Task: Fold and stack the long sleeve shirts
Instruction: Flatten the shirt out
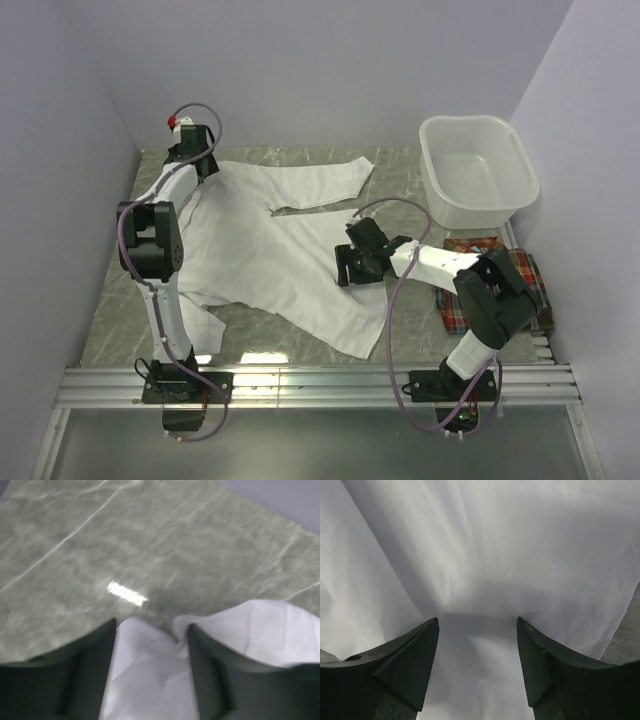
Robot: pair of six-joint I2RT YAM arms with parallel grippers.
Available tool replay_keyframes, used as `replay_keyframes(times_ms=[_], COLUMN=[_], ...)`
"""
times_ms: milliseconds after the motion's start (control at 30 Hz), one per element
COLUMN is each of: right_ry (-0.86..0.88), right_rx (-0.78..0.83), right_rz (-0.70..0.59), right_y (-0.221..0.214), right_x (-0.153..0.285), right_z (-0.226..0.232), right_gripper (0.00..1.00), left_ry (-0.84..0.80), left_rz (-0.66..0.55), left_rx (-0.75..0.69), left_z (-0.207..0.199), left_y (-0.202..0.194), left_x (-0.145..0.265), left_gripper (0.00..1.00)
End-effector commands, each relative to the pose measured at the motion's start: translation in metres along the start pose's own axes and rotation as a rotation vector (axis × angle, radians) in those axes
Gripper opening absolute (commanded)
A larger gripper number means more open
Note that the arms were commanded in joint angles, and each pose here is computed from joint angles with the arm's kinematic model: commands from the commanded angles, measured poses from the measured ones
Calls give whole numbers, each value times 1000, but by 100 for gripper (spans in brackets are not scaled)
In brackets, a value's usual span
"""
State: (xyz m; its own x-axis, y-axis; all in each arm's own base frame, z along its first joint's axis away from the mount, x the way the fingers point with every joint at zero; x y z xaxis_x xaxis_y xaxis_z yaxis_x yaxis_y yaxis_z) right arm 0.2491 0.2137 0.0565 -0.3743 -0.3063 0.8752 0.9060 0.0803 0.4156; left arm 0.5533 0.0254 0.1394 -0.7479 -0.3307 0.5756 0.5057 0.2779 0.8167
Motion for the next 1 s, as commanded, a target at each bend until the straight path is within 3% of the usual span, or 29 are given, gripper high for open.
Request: replay_keyframes(times_ms=[0, 33, 133, 233, 467, 533, 667, 967], right_ry=[-29, -21, -33, -2, 125, 163, 240, 277], right_rx=[16, 22, 24, 8, -98, -127, -169, -284], right_rz=[8, -34, -135, -201, -256, -274, -242, -156], right_y=[2, 17, 53, 84, 144, 158, 167, 161], right_x=[15, 21, 35, 40, 22, 20, -9, -64], right_z=[-1, 4, 7, 11, 17, 23, 34, 37], right_gripper=[70, 69, 67, 65, 61, 61, 62, 62], left_ry=[35, 15, 4, -21, -140, -182, -170, -138], left_rz=[-100, -103, -76, -22, 262, 293, 399, 567], left_rx=[106, 117, 167, 205, 204, 209, 213, 239], left_z=[21, 22, 32, 40, 52, 51, 62, 73], left_y=[44, 47, 45, 28, -98, -117, -172, -229], left_x=[62, 72, 111, 145, 182, 194, 200, 206], left_gripper=[68, 83, 95, 93, 90, 89, 88, 89])
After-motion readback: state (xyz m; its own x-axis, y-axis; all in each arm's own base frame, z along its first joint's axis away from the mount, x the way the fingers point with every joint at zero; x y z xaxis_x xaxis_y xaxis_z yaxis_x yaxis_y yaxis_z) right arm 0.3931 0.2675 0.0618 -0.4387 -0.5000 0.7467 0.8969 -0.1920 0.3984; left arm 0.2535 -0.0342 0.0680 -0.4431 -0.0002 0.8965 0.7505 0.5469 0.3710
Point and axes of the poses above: each gripper's point midway between its finger pads, its own x axis back along the fingers, its own z axis along the line the jaws close on, y = z × x, the point moved 4 cm from there along x, back along the fingers, and after that the axes turned 2 degrees about -x, right-handed, at the moved point
